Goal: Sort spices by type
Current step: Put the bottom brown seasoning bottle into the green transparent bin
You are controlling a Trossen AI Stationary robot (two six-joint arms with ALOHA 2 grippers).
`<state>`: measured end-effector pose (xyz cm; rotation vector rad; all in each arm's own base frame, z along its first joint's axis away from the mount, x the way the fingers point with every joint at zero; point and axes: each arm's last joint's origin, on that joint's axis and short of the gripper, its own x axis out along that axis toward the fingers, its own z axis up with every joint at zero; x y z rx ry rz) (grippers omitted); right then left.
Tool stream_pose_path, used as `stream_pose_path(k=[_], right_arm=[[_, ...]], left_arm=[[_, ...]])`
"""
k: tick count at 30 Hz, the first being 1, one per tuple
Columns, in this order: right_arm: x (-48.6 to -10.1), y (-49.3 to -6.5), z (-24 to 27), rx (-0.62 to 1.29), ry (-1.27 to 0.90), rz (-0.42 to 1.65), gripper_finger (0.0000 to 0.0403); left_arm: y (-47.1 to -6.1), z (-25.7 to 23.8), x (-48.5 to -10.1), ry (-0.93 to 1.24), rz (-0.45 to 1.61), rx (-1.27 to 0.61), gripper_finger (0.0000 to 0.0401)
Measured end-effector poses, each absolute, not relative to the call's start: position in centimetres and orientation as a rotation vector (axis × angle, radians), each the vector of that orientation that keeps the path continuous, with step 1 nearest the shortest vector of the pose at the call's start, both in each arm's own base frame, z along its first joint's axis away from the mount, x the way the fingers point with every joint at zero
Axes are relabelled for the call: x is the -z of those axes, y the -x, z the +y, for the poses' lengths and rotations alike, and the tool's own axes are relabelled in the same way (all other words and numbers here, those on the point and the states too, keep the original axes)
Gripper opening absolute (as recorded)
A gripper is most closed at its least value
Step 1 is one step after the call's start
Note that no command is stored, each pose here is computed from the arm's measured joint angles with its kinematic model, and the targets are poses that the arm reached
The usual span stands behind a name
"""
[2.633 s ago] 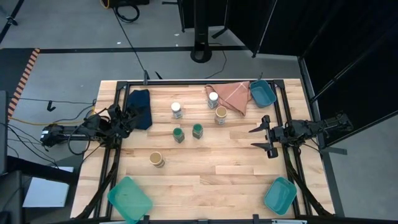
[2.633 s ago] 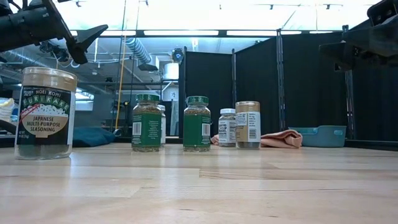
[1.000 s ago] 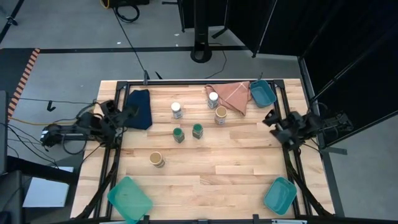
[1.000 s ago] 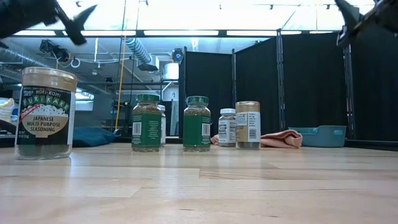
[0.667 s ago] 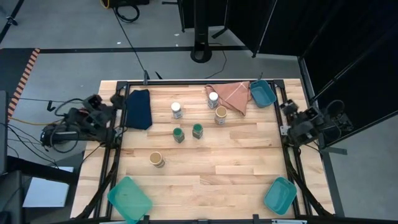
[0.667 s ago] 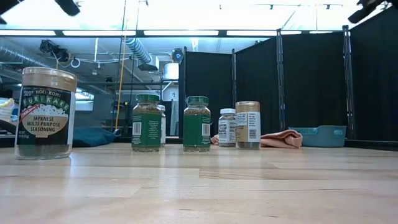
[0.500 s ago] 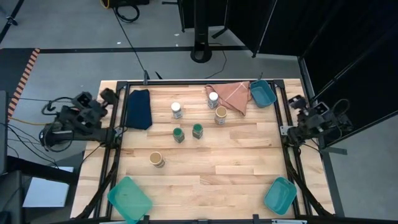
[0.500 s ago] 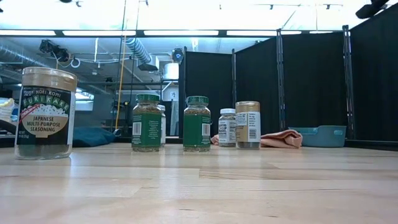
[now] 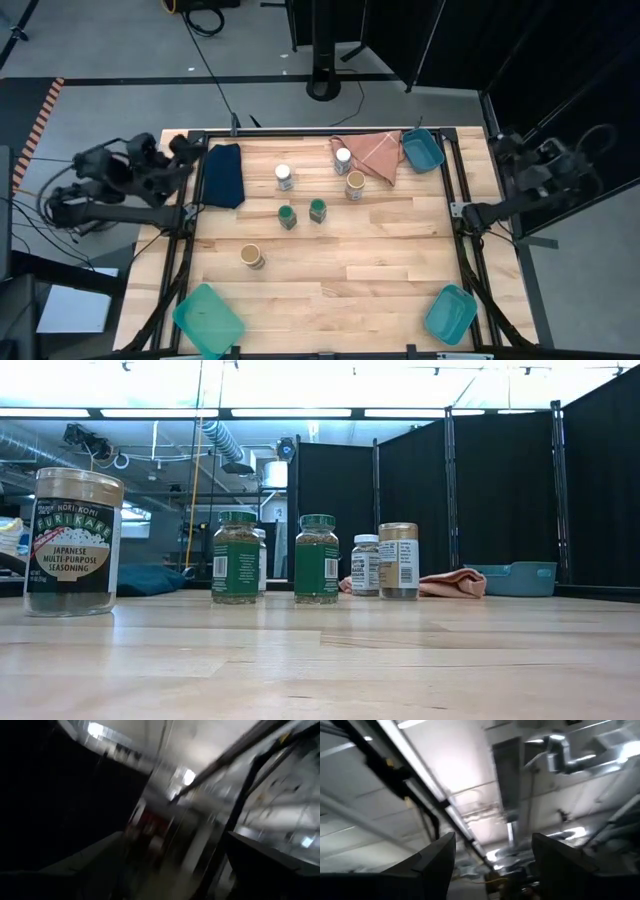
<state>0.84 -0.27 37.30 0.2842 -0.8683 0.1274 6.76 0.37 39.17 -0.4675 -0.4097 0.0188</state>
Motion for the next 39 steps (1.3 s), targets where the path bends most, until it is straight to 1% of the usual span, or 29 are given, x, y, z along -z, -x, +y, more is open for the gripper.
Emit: stream_pose_path(k=[4,7,10,16,25,33,39], right_arm=[[-40.2,-0.7,0.0,-0.208,-0.193,-0.85,0.0265],[-41.7,-1.0,0.1,-0.201,-0.156,-0.81,0.0264],[-42.6,-1.6,0.2,-0.191,-0.139,-0.748,0.0264],[-42.7,-3.2,0.5,-0.168,-0.146,-0.651,0.0264],[-42.2,-4.0,0.8,-0.181,-0.183,-0.576,0.0263],[-42.2,-4.0,0.8,-0.181,-0.181,-0.572,0.0263],[-42.0,-4.2,0.8,-0.18,-0.175,-0.547,0.0263]], left_arm=[[-8.9,0.4,-40.2,0.459,-0.169,-0.075,0.0351],[-10.7,0.4,-40.5,0.45,0.013,-0.114,0.0351],[-12.5,0.3,-40.6,0.442,0.171,-0.107,0.0351],[-15.5,-0.2,-39.9,0.44,0.464,-0.077,0.0351],[-18.5,-1.7,-35.8,0.322,0.873,-0.202,0.0351],[-20.7,-4.9,-32.9,0.232,1.095,-0.153,0.0351],[-20.9,-7.2,-31.7,0.228,1.174,-0.14,0.0351]])
